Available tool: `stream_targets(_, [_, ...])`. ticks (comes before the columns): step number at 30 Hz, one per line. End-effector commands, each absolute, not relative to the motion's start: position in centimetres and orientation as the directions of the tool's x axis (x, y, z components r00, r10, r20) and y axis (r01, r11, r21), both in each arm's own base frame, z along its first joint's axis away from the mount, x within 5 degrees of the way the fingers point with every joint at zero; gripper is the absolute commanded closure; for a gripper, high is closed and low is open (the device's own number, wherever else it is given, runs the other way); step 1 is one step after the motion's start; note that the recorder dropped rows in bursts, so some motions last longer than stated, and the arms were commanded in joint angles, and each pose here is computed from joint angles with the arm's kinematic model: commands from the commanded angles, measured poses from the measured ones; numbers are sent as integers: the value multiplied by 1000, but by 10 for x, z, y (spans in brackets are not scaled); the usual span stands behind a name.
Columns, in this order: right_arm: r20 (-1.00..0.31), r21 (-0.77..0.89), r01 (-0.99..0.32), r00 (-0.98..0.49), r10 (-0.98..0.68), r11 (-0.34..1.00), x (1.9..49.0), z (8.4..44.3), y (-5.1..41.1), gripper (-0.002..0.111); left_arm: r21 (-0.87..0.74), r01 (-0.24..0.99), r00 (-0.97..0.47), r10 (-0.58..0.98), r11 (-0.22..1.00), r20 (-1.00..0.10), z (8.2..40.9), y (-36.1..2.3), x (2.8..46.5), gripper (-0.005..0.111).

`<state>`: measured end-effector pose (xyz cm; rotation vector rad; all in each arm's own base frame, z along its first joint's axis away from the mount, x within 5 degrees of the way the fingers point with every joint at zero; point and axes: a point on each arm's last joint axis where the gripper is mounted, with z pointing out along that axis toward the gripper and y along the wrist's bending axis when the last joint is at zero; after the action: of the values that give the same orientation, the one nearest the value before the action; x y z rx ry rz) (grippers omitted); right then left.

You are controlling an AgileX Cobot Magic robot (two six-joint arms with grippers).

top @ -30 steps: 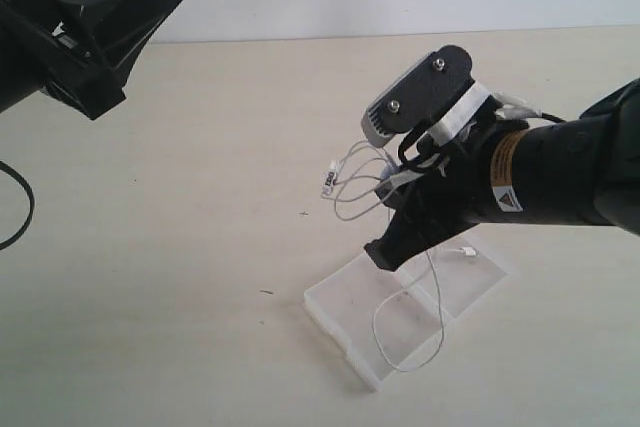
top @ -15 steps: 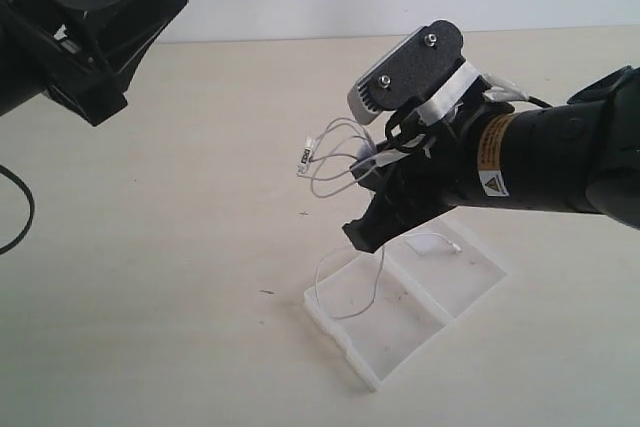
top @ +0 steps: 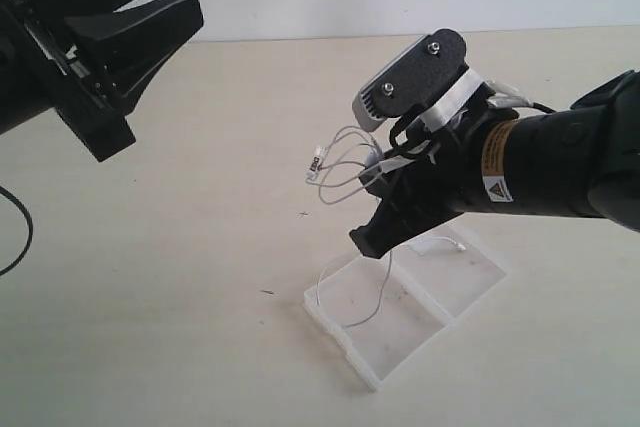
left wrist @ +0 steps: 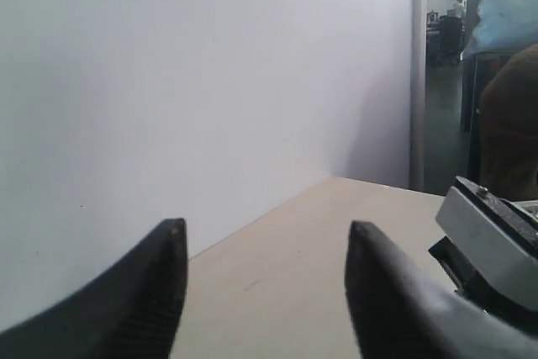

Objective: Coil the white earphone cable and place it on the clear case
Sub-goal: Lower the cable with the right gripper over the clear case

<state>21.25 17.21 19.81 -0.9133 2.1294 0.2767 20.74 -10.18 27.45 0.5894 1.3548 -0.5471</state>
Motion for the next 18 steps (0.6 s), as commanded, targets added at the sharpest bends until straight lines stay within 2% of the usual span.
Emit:
stream_targets(1, [-739, -80, -679, -451, -501, 730, 213, 197, 172, 108, 76, 677, 151, -38, 732, -988, 277, -101, 205, 78])
stream_targets(3, [-720, -98, -678, -458, -522, 729, 212, 195, 170, 108, 79, 676, 154, -37, 733, -987, 278, -101, 204, 96])
stream_targets(5, [-701, -119, -678, -460, -546, 725, 212, 194, 168, 108, 81, 676, 156, -35, 733, -987, 278, -101, 204, 106])
stream_targets(11, [-645, -166, -647, -500, -578, 744, 216, 197, 164, 108, 81, 676, 156, -35, 733, -987, 278, -101, 204, 106])
stream_targets(18, [-706, -113, -651, -479, -522, 750, 217, 202, 170, 108, 67, 685, 101, -3, 726, -995, 269, -102, 203, 106])
